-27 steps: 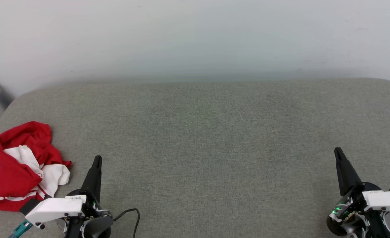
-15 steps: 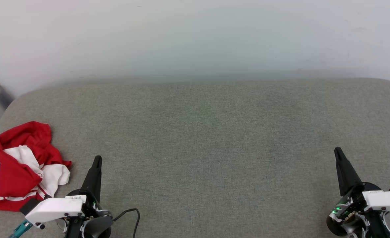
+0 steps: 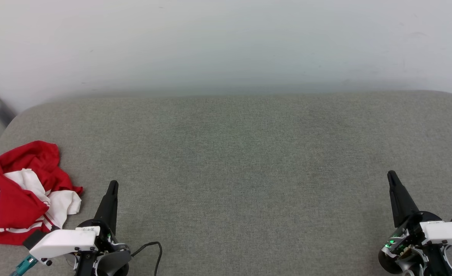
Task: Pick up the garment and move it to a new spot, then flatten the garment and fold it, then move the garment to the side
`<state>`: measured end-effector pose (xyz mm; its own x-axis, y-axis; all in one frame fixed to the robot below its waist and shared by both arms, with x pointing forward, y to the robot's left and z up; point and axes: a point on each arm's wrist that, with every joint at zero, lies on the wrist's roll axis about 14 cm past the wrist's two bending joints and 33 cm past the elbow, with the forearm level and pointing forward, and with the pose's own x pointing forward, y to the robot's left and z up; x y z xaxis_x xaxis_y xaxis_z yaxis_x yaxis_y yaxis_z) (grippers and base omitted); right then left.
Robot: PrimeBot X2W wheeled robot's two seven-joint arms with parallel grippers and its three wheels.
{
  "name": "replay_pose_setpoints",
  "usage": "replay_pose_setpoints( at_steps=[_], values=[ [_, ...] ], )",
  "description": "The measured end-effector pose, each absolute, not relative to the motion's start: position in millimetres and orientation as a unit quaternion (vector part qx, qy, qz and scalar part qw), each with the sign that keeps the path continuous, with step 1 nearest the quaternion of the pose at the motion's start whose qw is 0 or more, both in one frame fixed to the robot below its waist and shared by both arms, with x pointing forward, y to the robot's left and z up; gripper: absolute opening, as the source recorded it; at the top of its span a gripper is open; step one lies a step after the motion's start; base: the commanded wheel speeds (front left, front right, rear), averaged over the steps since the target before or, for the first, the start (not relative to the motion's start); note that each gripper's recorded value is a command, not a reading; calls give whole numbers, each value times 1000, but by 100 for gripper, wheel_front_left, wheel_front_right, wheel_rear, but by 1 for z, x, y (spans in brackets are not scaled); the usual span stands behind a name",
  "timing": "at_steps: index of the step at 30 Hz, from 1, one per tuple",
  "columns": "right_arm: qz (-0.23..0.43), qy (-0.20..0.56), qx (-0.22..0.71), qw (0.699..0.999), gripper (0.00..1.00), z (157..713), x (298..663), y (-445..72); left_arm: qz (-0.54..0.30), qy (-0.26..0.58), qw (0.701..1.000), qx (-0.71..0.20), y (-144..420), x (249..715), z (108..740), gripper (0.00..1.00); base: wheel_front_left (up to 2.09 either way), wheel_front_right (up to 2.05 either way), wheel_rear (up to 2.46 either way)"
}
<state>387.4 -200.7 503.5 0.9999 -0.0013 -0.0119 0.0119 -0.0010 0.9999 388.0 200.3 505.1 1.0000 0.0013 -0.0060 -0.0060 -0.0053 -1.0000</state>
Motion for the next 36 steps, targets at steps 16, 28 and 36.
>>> replay_pose_setpoints(
  at_steps=[16,28,36],
  values=[
    [-23,15,706,708,100,489,380,-201,14,17,705,-709,195,382,492,100,0,0,0],
    [-15,-3,664,747,100,502,383,-197,-7,13,737,-676,178,385,504,100,0,0,0],
    [-8,-9,617,787,100,508,382,-192,-18,5,780,-625,173,385,512,100,0,0,0]
  ],
)
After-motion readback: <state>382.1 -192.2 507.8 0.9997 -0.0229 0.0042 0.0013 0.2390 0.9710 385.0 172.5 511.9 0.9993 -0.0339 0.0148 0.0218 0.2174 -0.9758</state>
